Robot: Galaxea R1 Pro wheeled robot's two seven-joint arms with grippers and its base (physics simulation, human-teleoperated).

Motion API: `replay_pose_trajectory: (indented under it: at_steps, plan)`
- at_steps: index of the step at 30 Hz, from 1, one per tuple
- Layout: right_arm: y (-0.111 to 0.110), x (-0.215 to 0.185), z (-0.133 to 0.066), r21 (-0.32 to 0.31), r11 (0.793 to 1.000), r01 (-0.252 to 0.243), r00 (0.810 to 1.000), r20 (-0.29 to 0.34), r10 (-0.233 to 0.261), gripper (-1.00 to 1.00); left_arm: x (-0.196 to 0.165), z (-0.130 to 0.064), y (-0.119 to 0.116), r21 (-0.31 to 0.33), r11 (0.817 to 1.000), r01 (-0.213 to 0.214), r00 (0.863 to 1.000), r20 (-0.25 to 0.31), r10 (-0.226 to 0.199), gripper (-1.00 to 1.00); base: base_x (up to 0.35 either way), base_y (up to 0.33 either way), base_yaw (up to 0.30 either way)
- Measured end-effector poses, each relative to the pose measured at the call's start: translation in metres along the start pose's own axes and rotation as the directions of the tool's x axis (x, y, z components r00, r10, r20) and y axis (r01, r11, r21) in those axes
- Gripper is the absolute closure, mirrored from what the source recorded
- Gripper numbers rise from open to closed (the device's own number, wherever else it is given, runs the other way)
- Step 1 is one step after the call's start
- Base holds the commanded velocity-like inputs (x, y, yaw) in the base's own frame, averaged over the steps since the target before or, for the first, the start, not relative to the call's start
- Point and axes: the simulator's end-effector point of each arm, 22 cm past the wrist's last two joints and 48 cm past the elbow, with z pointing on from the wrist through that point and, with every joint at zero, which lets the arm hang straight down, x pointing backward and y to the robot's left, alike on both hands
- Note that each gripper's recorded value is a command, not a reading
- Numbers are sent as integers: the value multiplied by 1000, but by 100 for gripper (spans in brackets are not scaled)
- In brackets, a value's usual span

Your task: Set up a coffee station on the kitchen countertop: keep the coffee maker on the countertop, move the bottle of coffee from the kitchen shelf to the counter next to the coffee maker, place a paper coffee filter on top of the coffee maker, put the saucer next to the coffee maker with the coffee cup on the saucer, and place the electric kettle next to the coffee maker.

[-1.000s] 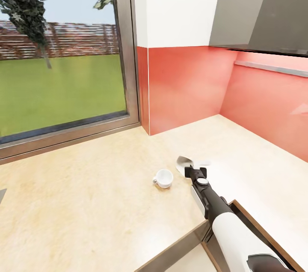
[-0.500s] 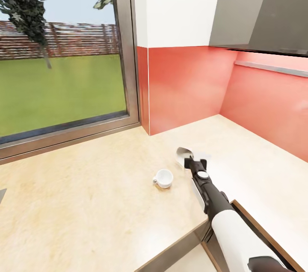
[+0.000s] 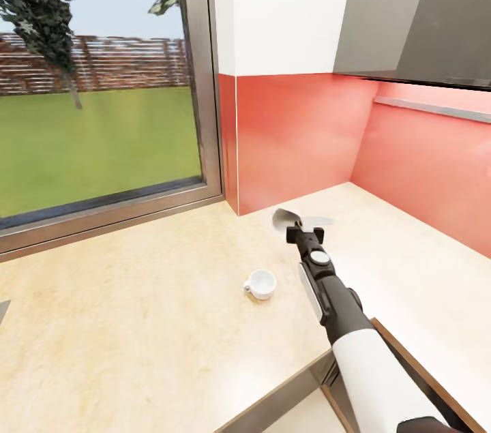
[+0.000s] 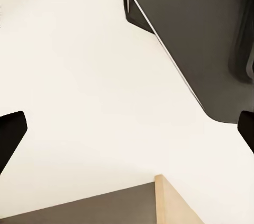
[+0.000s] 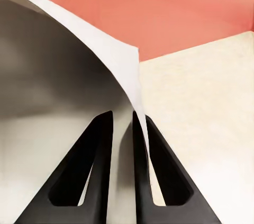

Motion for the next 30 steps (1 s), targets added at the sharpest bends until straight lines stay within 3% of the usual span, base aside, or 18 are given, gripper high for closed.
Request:
replay_pose_trajectory:
  at_steps: [11,21,30]
  plan:
    - [6,-41,-9,-10,1000,-22,998,62,23,100,-2,0,-2,2,1000,4,1000,5,-4,-100,0,0,0]
    - [8,-46,-10,-21,998,-53,996,67,55,100,-5,0,-2,1,1000,6,1000,10,-6,-100,0,0,0]
    - [9,-45,-10,-23,998,-55,996,66,56,100,-9,0,-2,1,1000,9,1000,19,-9,-100,-281,5,102]
